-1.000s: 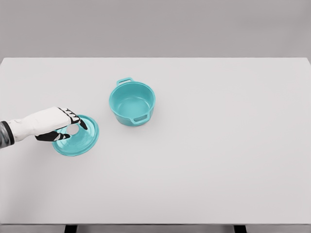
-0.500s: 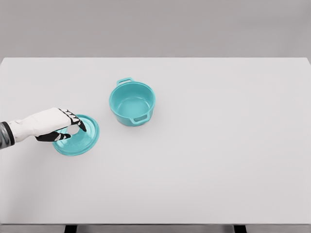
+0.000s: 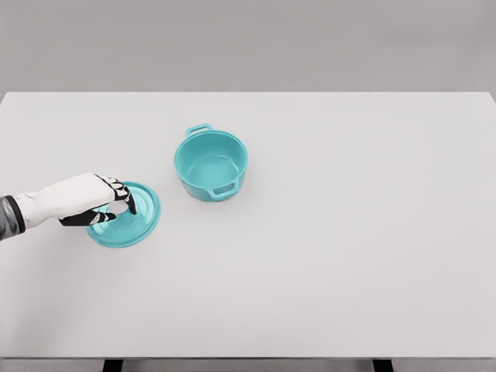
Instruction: Cover the pot with left arm
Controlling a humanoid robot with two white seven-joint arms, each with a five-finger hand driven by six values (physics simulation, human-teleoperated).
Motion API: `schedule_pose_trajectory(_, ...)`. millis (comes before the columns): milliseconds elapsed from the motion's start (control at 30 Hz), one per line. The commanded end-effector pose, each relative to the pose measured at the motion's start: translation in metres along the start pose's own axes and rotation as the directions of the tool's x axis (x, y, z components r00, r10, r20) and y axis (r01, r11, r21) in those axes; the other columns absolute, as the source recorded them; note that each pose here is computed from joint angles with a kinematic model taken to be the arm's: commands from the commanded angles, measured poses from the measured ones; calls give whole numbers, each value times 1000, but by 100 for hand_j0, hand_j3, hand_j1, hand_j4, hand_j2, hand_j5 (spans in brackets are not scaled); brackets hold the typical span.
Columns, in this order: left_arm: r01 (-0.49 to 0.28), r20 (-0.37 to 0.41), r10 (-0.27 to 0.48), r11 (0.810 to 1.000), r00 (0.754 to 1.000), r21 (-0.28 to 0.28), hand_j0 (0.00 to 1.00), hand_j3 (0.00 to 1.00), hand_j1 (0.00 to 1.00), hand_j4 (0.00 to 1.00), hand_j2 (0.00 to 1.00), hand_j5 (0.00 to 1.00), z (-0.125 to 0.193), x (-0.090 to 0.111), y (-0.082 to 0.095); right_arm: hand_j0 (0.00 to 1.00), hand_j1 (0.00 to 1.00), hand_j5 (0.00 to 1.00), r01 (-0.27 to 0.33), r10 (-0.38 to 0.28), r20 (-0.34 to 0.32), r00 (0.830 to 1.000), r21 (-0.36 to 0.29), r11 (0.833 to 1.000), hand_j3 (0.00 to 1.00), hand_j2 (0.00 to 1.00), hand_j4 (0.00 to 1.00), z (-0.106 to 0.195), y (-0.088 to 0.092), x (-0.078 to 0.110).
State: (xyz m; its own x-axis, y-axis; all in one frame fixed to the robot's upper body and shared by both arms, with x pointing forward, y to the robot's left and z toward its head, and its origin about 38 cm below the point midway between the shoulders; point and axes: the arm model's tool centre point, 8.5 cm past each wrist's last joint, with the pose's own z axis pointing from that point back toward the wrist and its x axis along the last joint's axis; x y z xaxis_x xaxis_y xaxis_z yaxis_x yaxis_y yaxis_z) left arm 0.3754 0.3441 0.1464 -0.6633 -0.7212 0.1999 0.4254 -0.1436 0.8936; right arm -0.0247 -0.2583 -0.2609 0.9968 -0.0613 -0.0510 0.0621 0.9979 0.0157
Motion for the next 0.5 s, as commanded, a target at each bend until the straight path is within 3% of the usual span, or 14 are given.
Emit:
schedule_pose_trajectory(0,-2,1,2,1000,1000,5,52,52,52,52,52,52,1,0,1,100,100,100,0,0,0,1000,0,1000,100,100,100,0,0,0)
schedule_pose_trajectory(467,12,5,-12,1000,1000,21,52,52,52,52,52,52,5,2,10,100,100,100,0,0,0,1000,0,1000,100,100,100,0,0,0)
